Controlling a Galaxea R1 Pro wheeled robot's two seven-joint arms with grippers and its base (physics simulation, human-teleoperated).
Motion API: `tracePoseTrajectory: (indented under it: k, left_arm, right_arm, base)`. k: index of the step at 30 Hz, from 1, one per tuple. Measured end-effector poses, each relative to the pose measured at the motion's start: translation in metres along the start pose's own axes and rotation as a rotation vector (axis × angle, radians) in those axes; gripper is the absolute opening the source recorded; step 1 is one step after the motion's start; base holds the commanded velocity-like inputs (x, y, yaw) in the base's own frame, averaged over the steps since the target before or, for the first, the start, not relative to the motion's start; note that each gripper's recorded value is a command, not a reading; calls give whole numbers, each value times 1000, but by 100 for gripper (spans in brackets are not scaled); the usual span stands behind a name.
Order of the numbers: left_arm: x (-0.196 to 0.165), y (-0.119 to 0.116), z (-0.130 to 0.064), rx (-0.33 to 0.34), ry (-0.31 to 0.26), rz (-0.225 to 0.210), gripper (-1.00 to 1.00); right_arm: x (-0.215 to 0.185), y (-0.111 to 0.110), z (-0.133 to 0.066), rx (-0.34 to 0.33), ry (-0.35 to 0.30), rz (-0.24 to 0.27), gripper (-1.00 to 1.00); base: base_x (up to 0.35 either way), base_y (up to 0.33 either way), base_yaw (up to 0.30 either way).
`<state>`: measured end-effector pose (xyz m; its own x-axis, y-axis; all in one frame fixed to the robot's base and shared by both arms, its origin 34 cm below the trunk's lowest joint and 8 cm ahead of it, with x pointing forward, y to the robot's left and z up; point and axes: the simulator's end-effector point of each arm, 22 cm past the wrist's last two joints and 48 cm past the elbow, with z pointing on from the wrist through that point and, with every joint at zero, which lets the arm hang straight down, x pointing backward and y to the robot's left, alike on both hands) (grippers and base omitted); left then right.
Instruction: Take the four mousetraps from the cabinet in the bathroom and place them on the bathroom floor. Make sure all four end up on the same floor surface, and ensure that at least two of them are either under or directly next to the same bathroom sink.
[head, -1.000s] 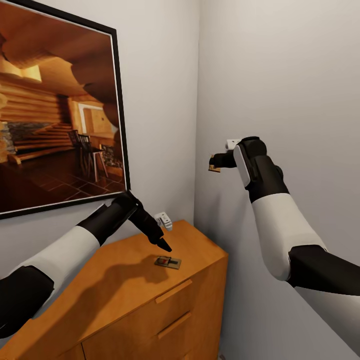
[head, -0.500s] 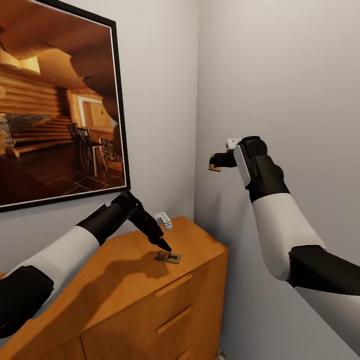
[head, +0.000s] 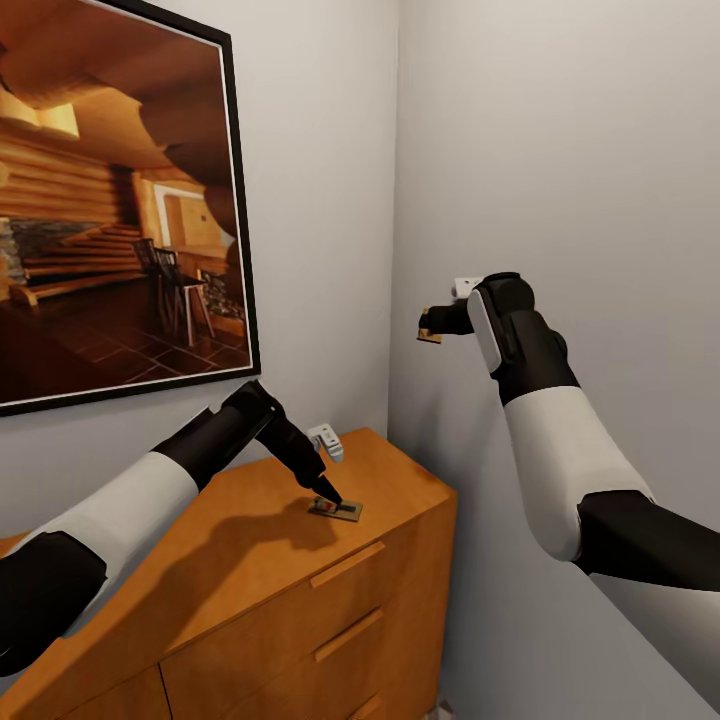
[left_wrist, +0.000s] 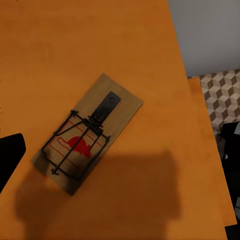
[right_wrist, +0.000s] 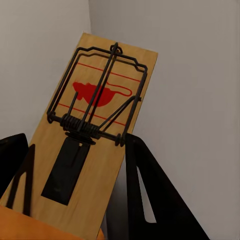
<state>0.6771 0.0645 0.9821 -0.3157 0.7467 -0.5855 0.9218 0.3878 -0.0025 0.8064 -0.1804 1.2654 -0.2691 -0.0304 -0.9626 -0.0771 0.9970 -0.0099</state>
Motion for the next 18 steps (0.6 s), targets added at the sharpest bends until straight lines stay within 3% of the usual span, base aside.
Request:
tracePoseTrajectory:
  k: [18]
  left_arm:
    - [0, 1, 0, 1, -4, -10, 100]
  right_arm:
    - [0, 1, 0, -1, 0, -1, -100]
  base:
    - [0, 0, 0]
